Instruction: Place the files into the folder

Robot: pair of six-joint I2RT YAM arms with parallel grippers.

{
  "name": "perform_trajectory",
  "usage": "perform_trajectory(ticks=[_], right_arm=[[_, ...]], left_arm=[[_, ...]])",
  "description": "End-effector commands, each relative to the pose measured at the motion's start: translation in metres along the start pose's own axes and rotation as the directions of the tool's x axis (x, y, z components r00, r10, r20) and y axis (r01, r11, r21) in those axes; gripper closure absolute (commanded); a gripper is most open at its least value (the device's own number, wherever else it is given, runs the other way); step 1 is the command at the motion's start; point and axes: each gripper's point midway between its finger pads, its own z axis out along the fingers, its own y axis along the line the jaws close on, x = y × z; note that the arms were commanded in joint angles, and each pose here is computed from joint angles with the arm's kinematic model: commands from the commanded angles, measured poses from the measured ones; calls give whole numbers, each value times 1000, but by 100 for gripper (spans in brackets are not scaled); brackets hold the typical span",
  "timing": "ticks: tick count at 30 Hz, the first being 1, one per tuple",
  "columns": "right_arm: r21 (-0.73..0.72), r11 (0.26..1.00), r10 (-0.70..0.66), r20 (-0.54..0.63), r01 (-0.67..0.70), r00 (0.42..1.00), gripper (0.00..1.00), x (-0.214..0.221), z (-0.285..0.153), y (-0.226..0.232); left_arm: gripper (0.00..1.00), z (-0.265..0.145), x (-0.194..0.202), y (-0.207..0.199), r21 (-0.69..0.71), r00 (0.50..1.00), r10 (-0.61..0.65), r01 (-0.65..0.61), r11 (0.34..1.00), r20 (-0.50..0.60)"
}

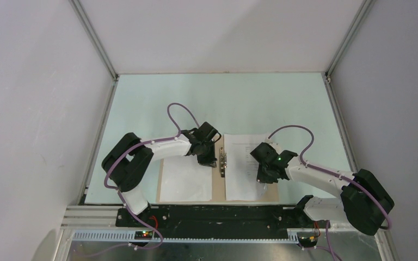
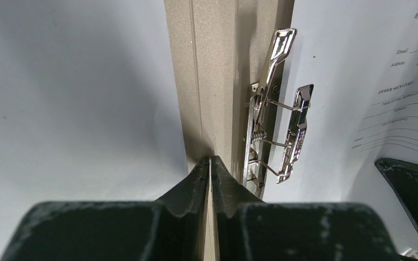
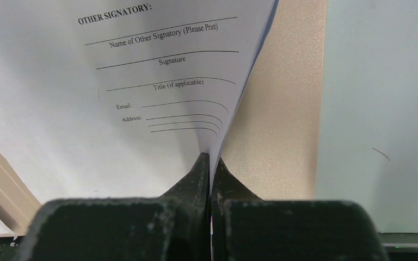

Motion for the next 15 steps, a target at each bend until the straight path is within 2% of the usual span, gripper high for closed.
perform_trajectory(ticks=[1,15], right_arm=[[-23,1000,23,51,-22,998,100,-12,-6,11],[-9,1000,23,69,-22,997,100,-8,-10,11]], left_arm=[[88,12,26,34,-114,997,25,-33,993,-73],[86,9,23,28,-100,998,19,-25,995,-63]])
